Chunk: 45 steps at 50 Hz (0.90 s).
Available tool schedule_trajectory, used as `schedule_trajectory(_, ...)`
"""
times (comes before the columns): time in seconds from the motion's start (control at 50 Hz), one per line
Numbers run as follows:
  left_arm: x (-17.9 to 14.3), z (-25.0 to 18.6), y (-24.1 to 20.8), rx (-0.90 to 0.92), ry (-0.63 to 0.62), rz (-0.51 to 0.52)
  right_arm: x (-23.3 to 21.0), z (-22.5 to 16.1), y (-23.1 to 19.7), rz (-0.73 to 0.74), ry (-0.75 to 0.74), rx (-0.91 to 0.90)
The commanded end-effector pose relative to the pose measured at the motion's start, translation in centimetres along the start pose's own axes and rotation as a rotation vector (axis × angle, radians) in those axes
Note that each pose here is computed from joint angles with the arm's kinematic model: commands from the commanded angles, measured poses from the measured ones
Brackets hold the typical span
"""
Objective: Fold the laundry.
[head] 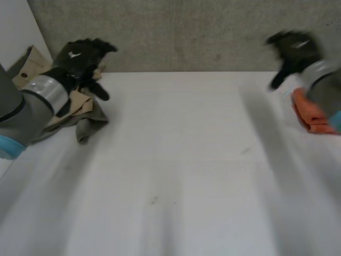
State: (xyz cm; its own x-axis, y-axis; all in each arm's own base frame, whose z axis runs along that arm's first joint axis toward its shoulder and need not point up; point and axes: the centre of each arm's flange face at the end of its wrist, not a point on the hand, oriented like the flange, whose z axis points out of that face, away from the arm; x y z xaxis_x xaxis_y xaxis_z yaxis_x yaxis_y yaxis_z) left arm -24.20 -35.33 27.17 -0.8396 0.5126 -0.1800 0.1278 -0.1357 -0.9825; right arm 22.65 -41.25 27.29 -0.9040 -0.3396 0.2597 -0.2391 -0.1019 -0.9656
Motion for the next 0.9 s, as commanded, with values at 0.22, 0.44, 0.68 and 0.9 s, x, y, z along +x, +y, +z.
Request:
schedule_trajectory(0.22,-13.2,2.7,15.4,-0.271,-0.216,0.321,-16.3,-11.5,7.3,-0.130,-0.443,-0.238)
schedule_trajectory(0.44,-14.8,4.0,17.7,-0.254,-0.248,0.333,-16.0,-12.6,8.2,-0.127,-0.445,-0.276)
schedule_trajectory(0.68,-17.1,5.2,18.6,-0.215,-0.327,0.371,-15.9,-13.3,8.2,-0.127,-0.445,-0.271)
schedule_trajectory(0.9,-16.6,5.5,20.0,-0.221,-0.296,0.356,-16.0,-13.4,8.3,-0.128,-0.449,-0.277)
